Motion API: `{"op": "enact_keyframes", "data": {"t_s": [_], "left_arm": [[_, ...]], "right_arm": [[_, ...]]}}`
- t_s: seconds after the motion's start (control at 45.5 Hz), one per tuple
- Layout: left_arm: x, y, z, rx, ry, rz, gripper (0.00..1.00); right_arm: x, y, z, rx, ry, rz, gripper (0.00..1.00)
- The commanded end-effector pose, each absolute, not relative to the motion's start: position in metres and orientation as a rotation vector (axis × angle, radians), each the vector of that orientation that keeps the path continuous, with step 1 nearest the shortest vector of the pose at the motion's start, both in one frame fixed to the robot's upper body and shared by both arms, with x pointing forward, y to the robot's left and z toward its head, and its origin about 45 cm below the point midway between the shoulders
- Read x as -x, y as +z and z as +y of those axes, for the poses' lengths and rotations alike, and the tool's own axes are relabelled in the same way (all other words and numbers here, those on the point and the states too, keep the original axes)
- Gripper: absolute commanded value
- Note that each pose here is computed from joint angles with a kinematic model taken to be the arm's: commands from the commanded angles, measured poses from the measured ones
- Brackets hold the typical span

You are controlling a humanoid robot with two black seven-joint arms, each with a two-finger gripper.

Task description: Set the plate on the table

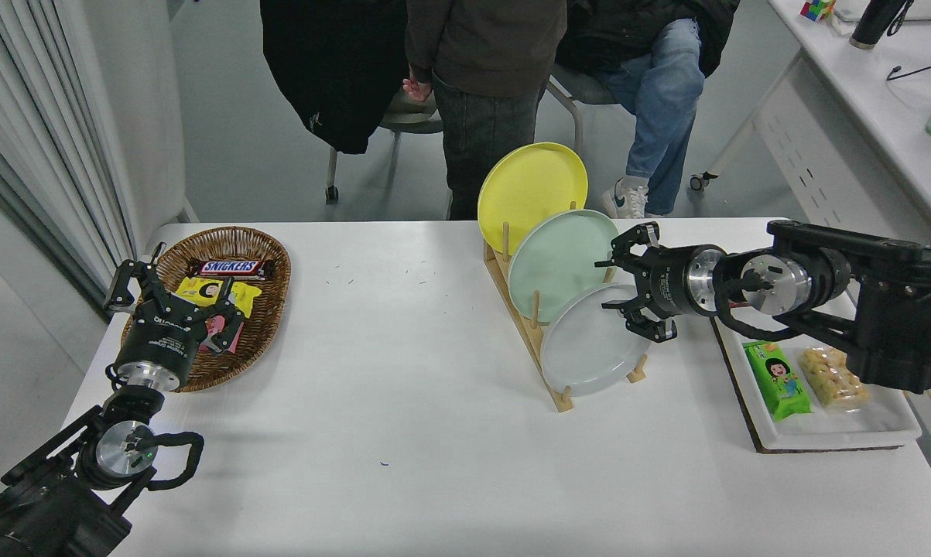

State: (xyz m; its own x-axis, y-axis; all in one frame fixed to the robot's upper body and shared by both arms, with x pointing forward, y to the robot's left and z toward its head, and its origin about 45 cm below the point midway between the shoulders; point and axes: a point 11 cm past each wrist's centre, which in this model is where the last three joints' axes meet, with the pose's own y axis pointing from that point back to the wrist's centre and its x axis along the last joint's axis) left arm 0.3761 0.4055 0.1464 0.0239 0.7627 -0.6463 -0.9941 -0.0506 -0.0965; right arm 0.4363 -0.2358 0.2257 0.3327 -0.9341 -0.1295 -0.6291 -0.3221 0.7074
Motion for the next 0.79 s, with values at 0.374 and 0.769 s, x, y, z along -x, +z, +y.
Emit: {"op": "enact_keyframes", "data": {"t_s": [0.374, 0.769], "left_arm": [[-0.3761, 0.1464, 0.4054, 0.638, 1.512, 0.465, 0.98], [-0.3761, 0.1464, 0.4054, 0.638, 1.512, 0.465, 0.98]], "right_arm": [[-0.4344, 0.2297, -0.2358, -2.111, -0.684, -1.381, 0.55], [-0.4355, 0.2262, -0.2391, -2.099, -0.657, -1.397, 0.52]]}}
